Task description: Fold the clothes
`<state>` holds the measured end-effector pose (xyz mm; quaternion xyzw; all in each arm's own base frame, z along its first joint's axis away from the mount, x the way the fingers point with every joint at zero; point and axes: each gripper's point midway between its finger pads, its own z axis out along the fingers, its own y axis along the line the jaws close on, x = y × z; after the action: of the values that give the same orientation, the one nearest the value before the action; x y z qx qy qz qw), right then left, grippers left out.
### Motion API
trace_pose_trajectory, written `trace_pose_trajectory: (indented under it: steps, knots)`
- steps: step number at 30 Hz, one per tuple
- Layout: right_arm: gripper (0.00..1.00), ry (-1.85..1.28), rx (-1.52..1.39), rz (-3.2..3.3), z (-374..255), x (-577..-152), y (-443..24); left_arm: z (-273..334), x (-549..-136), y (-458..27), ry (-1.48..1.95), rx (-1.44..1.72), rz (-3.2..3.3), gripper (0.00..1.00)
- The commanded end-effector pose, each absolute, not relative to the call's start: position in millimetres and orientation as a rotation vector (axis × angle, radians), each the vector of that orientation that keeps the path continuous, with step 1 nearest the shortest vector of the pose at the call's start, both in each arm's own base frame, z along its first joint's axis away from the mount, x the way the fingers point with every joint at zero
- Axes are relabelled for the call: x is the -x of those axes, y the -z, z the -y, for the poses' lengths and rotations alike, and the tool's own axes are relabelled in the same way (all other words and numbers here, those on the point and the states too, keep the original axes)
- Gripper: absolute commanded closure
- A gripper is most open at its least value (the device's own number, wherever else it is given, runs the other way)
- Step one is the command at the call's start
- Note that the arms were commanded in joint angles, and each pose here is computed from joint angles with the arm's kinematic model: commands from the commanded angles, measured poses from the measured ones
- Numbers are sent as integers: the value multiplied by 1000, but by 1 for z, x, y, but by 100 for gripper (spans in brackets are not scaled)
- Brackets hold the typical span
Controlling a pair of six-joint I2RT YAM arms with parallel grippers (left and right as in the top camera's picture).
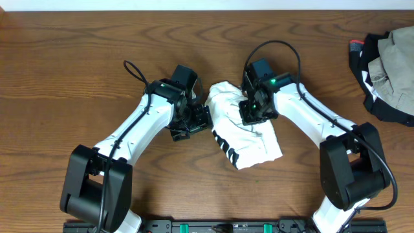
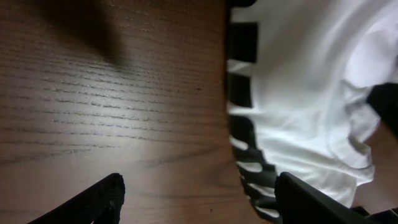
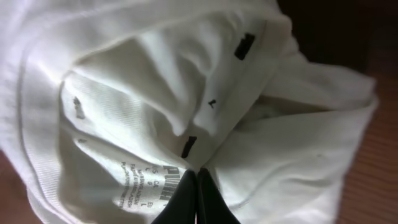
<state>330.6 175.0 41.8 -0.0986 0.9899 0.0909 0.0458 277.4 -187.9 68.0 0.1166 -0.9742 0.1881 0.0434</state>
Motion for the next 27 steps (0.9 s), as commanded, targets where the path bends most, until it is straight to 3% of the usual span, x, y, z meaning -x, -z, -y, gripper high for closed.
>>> trace_pose_trajectory:
  steps: [1,12,27]
  knots:
    - [99,-89,221,-2966,-159,-350,-55,184,-279,-67,-553,-367,2993,21]
    - [99,176,84,-2967,-128,-354,-89,183,-279,-67,-543,-368,2999,20]
    - [99,366,-28,-3124,-102,-310,-94,183,-279,-67,-546,-367,2997,20]
